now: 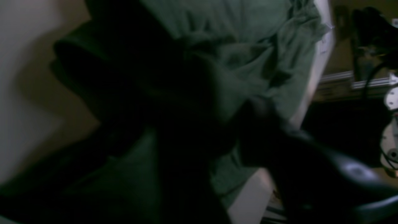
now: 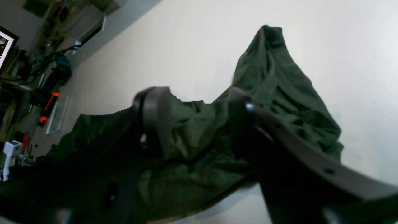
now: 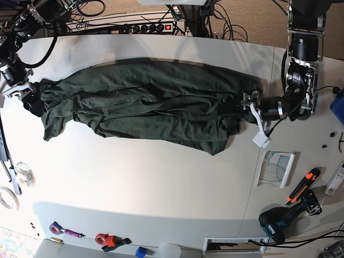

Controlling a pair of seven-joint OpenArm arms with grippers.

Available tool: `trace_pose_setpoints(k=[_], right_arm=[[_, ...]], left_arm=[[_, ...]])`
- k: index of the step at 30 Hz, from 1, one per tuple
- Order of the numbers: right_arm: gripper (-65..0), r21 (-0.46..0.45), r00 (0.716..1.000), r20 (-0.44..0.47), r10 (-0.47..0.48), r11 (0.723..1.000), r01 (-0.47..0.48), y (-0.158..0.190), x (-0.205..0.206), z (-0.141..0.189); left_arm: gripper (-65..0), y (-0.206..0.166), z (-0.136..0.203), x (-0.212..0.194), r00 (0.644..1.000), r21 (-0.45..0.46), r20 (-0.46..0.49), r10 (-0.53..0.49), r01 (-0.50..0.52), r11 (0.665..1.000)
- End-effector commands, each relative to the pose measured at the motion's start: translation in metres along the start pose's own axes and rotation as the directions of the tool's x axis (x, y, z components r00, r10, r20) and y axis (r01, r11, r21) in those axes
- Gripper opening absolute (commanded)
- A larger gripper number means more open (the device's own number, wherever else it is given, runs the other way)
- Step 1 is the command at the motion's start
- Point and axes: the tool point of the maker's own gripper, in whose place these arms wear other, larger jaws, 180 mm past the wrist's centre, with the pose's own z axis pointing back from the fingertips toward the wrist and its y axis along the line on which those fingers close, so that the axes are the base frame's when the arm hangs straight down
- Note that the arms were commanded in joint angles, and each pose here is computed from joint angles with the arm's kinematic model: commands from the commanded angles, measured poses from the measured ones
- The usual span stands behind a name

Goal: Layout the t-shirt on the table in an organized manner, then fold the t-shirt properly
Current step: 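Grasp the shirt's side edge with the left gripper, then fold the grasped side over toward the right gripper's side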

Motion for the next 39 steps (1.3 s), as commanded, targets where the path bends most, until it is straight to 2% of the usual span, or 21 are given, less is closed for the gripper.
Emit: trace_pose_setpoints(k=[1,3,8,13,18,23,25,28,30,35,39], right_arm=[[-36.2,0.016,0.998,0.052,0.038,0.999,-0.039,0.005,0.02,0.004],[-36.2,0.016,0.998,0.052,0.038,0.999,-0.039,0.005,0.02,0.004],[-36.2,0.017,0.998,0.053,0.038,0.999,-0.039,0.005,0.02,0.004],[-36.2,0.012,0.998,0.052,0.039,0.999,-0.04,0.004,0.019,0.003],[-36.2,0.017,0.997,0.052,0.06,0.998,-0.061,0.006,0.019,0.003],[-36.2,0.017,0.997,0.051,0.061,0.998,-0.061,0.006,0.019,0.003],[-36.2,0.015,0.997,0.049,0.061,0.998,-0.062,0.005,0.019,0.003],[-36.2,0.001,0.997,0.039,0.066,0.998,-0.066,0.003,0.017,0.003],[-36.2,-0.003,0.997,0.036,0.067,0.998,-0.067,0.002,0.017,0.003],[-36.2,-0.003,0.997,0.036,0.067,0.998,-0.067,0.002,0.017,0.003],[-36.2,-0.003,0.997,0.036,0.067,0.998,-0.066,0.002,0.017,0.003]], left_arm=[[-42.8,0.016,0.003,-0.027,0.992,0.074,-0.124,0.014,-0.005,0.997],[-65.0,0.016,0.006,-0.024,0.994,0.071,-0.109,0.003,0.004,0.997],[-65.0,0.003,0.019,0.008,0.999,-0.019,0.027,-0.03,0.03,0.999],[-65.0,-0.035,0.022,0.034,0.986,-0.139,0.105,-0.127,0.141,0.98],[-65.0,-0.1,0.001,0.053,0.946,-0.23,0.182,-0.269,0.307,0.923],[-65.0,-0.155,-0.044,0.051,0.907,-0.279,0.157,-0.39,0.42,0.864],[-65.0,-0.17,-0.067,0.043,0.887,-0.278,0.131,-0.443,0.462,0.842],[-65.0,-0.183,-0.096,0.036,0.87,-0.23,0.096,-0.483,0.492,0.84],[-65.0,-0.19,-0.111,0.034,0.85,-0.198,0.085,-0.521,0.526,0.827],[-65.0,-0.207,-0.137,0.028,0.785,-0.14,0.047,-0.618,0.617,0.774],[-65.0,-0.228,-0.148,0.031,0.766,-0.147,0.063,-0.64,0.641,0.753]])
